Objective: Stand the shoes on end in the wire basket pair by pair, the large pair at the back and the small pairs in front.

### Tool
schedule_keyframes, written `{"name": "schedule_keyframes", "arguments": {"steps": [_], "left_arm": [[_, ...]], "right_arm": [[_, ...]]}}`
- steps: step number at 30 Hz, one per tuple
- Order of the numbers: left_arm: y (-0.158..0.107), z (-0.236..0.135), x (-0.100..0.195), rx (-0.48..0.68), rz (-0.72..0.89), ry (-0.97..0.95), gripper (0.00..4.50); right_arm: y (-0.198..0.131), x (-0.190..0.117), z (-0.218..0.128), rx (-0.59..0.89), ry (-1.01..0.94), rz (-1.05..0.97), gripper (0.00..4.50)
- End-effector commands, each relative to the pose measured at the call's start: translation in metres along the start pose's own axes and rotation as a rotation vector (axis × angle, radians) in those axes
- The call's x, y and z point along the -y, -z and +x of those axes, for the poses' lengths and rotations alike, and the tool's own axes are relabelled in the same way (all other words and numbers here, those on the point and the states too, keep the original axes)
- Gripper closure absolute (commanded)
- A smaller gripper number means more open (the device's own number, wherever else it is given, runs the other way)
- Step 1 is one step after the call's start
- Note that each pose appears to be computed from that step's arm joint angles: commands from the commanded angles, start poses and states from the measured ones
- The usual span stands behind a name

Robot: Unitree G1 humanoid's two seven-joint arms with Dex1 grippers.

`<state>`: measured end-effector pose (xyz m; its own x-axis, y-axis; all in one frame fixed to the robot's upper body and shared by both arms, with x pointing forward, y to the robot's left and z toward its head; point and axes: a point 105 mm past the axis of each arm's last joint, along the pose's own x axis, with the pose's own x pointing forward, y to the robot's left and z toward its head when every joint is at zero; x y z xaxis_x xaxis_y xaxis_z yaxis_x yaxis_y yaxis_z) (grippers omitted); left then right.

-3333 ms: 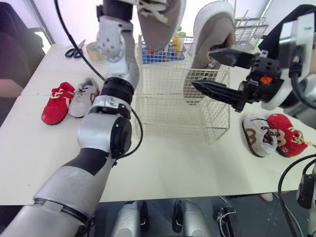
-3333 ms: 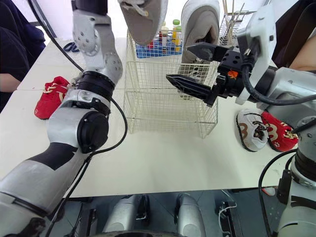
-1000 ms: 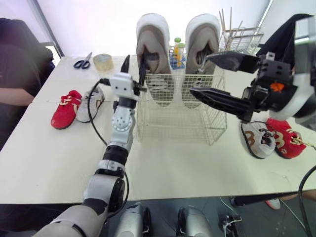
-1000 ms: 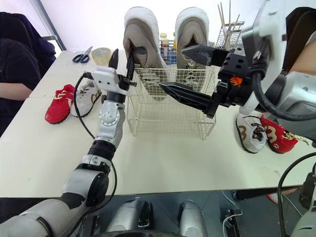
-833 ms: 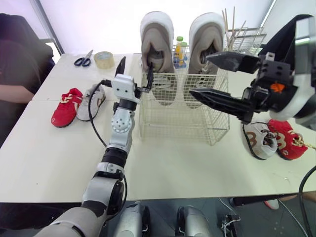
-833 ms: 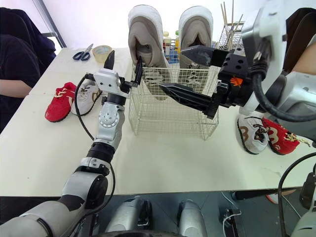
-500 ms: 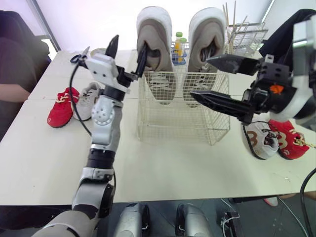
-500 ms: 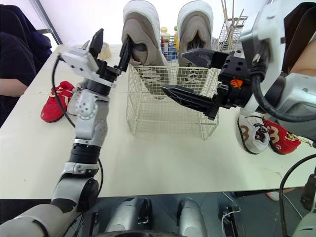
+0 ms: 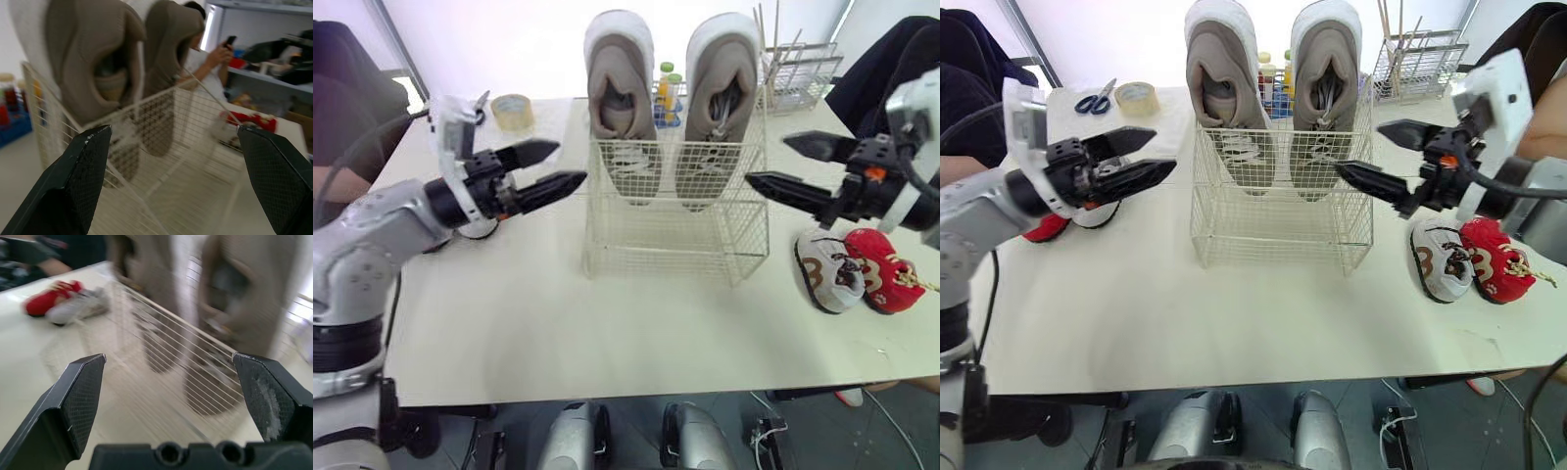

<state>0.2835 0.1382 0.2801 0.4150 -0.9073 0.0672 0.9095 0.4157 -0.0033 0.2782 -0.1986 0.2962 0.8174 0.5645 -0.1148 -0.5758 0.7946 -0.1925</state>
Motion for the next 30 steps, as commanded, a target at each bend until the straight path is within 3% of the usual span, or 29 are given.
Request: {"name": "schedule_keyframes", "arguments": {"steps": [1,7,14,20,30], "left_arm": [[-0.004,-0.002,0.02,-0.036,-0.021,0.137,0.28],[-0.007,0.004,0.022,0.001,-0.054,0.192,0.28],[0.002,0.013,0.024,0.002,-0.065,0.214,0.28],[0.004,0.015,0.026,-0.001,-0.067,0.221,0.28],[0.003,0.017,0.027,-0.009,-0.048,0.209,0.28]], "right_arm": [[0.016,0.033,-0.019,-0.077,0.284,0.007,0.0],[0.064,0.044,-0.044,-0.108,0.591,0.069,0.0],[0.113,0.036,-0.073,-0.123,0.766,0.135,0.0],[0.149,0.026,-0.075,-0.176,0.768,0.199,0.0],[0.18,0.025,-0.062,-0.194,0.77,0.3,0.0]]}}
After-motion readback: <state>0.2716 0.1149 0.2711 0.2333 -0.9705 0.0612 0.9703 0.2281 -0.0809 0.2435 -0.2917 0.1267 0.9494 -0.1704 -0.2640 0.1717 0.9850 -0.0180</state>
